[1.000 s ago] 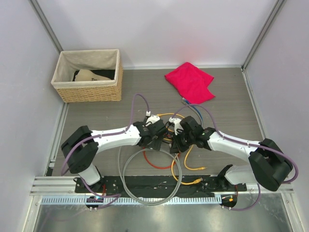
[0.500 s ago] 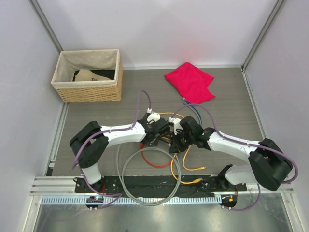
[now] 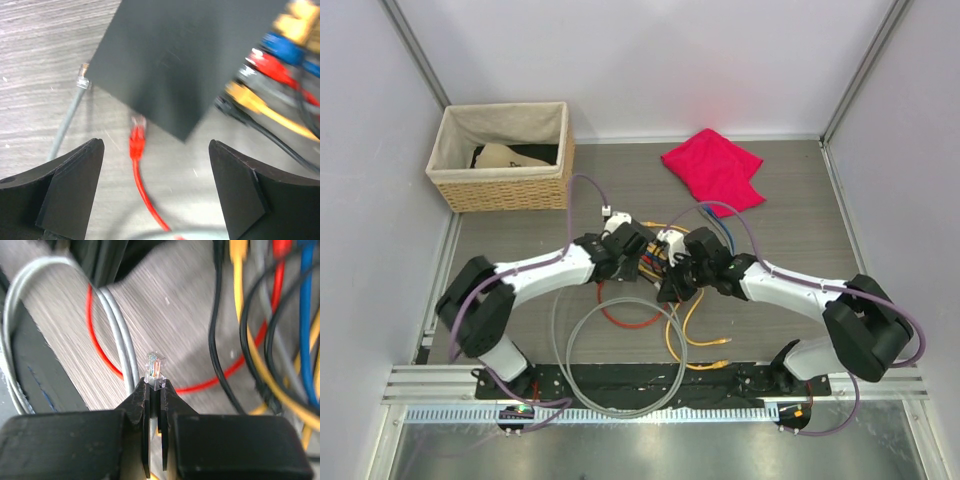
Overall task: Insert the plug into the switch port
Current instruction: Insert the connector into the switch port.
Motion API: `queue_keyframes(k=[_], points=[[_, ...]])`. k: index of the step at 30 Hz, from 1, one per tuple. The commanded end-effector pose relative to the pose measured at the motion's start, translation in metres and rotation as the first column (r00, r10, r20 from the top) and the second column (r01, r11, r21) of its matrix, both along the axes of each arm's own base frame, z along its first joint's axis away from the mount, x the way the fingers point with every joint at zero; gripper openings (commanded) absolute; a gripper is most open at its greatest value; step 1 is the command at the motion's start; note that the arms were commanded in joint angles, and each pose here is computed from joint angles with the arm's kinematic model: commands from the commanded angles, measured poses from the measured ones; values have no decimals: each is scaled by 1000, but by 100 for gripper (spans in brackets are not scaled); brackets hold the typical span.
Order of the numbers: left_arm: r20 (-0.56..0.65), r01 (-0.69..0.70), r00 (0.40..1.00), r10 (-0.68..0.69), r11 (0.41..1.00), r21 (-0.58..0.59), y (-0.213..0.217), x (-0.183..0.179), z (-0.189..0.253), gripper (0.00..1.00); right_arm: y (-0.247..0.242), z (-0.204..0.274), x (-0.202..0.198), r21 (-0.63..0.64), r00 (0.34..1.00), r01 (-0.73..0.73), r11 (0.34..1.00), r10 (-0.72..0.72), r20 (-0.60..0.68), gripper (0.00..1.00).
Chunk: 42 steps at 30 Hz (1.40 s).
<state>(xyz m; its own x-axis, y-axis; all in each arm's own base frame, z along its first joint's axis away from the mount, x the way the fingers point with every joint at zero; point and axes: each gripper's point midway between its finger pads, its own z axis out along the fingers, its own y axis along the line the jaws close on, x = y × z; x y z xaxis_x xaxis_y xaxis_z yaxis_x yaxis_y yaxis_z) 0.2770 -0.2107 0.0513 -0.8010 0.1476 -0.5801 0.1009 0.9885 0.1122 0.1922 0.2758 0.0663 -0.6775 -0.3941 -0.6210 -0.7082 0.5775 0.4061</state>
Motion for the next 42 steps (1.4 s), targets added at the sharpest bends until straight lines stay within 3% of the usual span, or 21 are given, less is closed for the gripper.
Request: queue_keyframes(k=[1, 5, 9, 14, 16, 23, 29, 36, 38, 42], points=[[74, 8, 997, 9, 976, -218, -11, -9, 39, 92, 33, 37, 16, 129, 988, -116, 985, 101, 120, 1], [110, 7, 993, 38, 926, -377, -10, -22, 62, 92, 42, 36, 14, 154, 985, -150, 977, 135, 104, 1], [142, 17, 987, 72, 839, -544, -19, -28, 85, 88, 52, 40, 21, 193, 983, -157, 969, 135, 125, 1], [56, -54, 990, 132, 702, -710, -39, -37, 91, 79, 61, 45, 25, 240, 982, -160, 957, 130, 136, 1], [30, -67, 991, 134, 658, -750, -50, -35, 93, 75, 63, 42, 24, 248, 982, -167, 954, 138, 128, 1], [-54, -112, 992, 117, 587, -802, -81, -27, 88, 62, 68, 37, 22, 253, 979, -184, 950, 154, 132, 1], [-119, -165, 986, 117, 597, -785, -82, -32, 73, 43, 68, 36, 24, 255, 980, -173, 951, 140, 140, 1], [-182, -220, 975, 124, 572, -790, -82, -41, 67, 5, 68, 33, 27, 231, 979, -156, 960, 118, 168, 1], [-196, -237, 972, 132, 567, -789, -82, -42, 66, 0, 68, 33, 28, 217, 974, -156, 964, 114, 196, 8], [-225, -279, 960, 166, 560, -780, -77, -43, 67, 0, 65, 34, 32, 160, 947, -107, 981, 51, 316, 28]])
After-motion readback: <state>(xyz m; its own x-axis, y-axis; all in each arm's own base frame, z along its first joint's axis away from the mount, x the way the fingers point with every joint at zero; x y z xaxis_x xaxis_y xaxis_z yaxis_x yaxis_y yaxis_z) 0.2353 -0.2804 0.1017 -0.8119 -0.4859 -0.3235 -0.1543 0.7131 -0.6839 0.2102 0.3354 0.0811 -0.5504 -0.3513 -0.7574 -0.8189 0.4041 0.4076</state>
